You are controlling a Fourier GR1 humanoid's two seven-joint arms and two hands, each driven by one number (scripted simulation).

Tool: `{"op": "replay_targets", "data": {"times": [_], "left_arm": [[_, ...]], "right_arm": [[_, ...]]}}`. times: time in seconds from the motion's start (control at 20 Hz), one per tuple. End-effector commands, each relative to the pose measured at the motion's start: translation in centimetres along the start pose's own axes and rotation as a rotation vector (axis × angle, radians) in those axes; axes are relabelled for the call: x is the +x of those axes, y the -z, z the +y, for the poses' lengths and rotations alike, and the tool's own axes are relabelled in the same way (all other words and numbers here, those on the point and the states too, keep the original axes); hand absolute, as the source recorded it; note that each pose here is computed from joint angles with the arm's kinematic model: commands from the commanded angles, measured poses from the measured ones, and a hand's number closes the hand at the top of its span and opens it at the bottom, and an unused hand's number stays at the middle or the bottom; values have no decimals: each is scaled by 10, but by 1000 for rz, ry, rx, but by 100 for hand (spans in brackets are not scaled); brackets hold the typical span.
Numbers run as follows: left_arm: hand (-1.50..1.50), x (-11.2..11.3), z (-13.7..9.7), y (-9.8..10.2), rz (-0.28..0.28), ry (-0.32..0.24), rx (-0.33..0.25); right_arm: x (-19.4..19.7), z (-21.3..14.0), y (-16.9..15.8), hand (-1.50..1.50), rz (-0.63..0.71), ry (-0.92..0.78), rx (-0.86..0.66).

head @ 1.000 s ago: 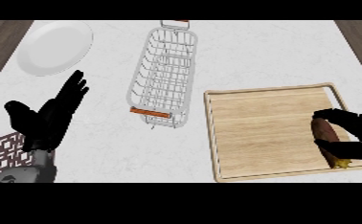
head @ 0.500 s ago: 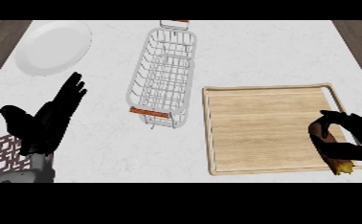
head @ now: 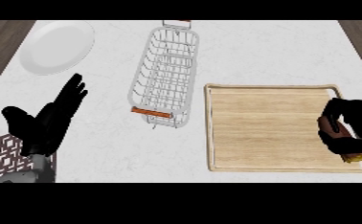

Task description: Pick the sweet potato from the tray and place it in the tiered basket

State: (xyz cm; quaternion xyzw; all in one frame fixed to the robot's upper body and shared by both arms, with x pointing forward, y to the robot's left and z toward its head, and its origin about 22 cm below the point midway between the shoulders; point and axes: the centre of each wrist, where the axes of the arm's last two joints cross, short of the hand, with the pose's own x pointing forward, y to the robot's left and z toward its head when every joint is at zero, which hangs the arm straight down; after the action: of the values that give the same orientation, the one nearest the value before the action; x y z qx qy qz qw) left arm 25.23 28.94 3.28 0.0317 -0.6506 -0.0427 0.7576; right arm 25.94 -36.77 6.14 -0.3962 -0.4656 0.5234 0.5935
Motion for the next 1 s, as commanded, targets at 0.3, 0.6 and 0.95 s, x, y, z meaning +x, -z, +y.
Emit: {"op": "replay_targets", "data": {"times": [0.3,0.6,0.95], "left_arm": [[0,-7,15,-5,-3,6,17],[0,-2,10,3,5,-4,-5],[0,6,5,-2,-1,0,-4]], "right_arm": [[38,-34,-7,150,-272,344,-498],[79,-98,-48,150,-420,421,-520],[147,-136,-79,150,-484,419,-434]]}}
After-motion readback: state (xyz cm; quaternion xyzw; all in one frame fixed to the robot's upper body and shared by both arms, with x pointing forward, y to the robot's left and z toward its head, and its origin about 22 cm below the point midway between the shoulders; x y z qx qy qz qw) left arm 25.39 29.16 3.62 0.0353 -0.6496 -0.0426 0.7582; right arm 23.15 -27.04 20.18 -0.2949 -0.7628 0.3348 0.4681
